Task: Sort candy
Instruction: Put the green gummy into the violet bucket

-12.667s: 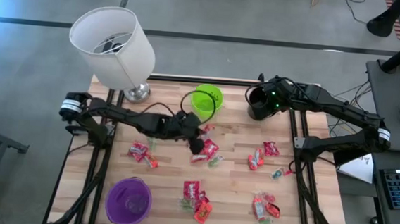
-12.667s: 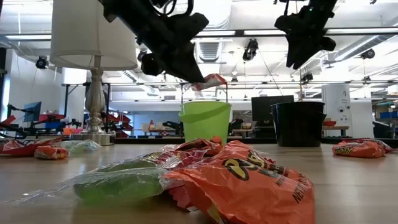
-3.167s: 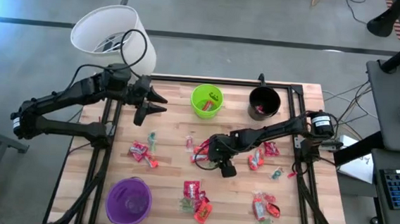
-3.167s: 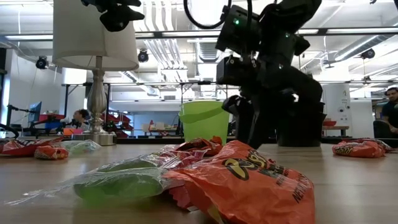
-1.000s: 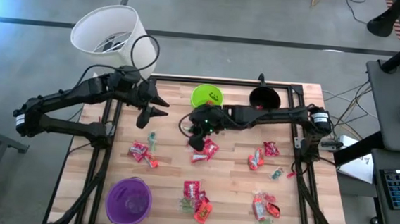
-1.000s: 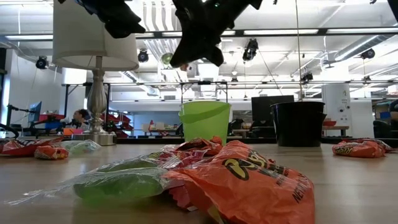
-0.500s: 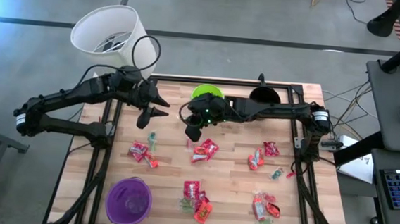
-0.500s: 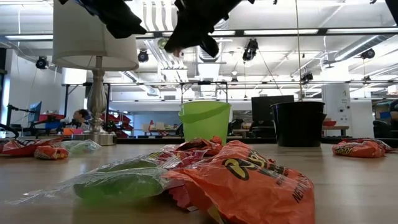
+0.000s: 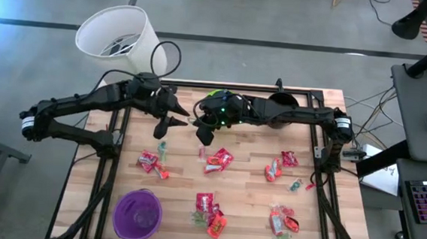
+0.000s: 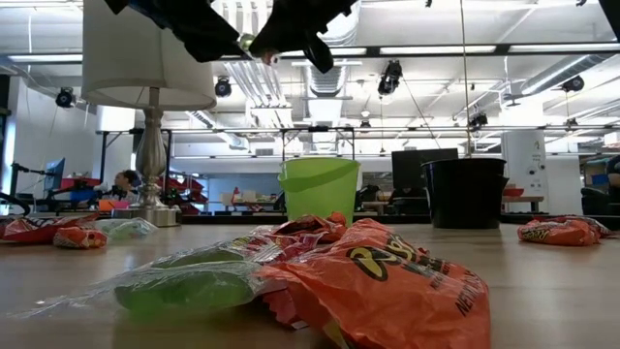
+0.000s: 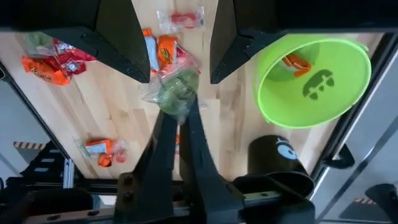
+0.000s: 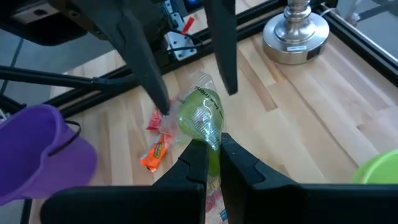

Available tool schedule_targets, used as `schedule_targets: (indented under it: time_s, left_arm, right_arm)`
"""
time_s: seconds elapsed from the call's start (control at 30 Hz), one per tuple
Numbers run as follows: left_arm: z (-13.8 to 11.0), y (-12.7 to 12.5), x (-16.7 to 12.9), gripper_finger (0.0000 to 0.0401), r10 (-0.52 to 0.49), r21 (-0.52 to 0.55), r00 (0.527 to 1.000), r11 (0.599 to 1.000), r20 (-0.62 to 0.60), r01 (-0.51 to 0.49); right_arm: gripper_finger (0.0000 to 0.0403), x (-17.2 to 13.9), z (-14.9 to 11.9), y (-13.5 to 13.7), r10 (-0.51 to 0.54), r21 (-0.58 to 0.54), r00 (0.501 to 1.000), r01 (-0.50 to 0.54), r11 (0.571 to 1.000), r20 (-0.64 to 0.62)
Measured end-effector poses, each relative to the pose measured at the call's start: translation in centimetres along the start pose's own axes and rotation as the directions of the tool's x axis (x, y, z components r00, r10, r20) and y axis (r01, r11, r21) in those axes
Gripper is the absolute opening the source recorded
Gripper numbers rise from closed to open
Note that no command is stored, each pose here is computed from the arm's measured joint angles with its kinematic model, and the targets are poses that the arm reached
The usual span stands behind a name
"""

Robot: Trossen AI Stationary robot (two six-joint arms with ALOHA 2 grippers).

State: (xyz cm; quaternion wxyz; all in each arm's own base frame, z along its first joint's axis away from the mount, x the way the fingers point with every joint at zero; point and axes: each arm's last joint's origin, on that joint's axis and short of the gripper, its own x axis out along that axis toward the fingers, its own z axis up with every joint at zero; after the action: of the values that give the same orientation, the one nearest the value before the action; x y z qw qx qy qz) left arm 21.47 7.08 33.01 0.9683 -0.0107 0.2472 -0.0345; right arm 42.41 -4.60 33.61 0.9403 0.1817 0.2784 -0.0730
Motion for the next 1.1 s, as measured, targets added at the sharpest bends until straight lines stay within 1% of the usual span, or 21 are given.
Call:
schedule_targets:
  time_s: [0.1, 0.47, 0.7, 0.9, 1.1]
  left_arm:
    - [0.0, 0.0, 0.2, 0.0150, -0.045, 0.009, 0.999, 0.999, 0.005, 0.045]
    - [0.3, 0.4, 1.0, 0.0146, -0.040, 0.026, 0.999, 0.999, 0.024, 0.039]
    - [0.6, 0.3, 0.8, 0.0106, -0.037, 0.033, 0.998, 0.999, 0.042, 0.036]
    - [0.4, 0.3, 0.8, 0.0068, -0.040, 0.008, 0.999, 0.999, 0.029, 0.040]
    - [0.4, 0.3, 0.8, 0.0041, -0.040, 0.000, 0.999, 0.999, 0.026, 0.040]
  right_arm:
    - [0.0013, -0.1, 0.1, -0.1, 0.001, 0.003, 1.000, -0.001, 1.000, 0.003]
    - [0.0013, -0.1, 0.4, -0.4, -0.002, 0.008, 1.000, 0.002, 1.000, 0.017]
    - [0.0013, -0.2, 0.4, -0.3, -0.001, 0.008, 1.000, 0.001, 1.000, 0.019]
    - [0.0013, -0.2, 0.4, -0.3, 0.000, 0.007, 1.000, 0.000, 1.000, 0.017]
    - [0.0013, -0.1, 0.4, -0.3, 0.000, 0.007, 1.000, 0.000, 1.000, 0.017]
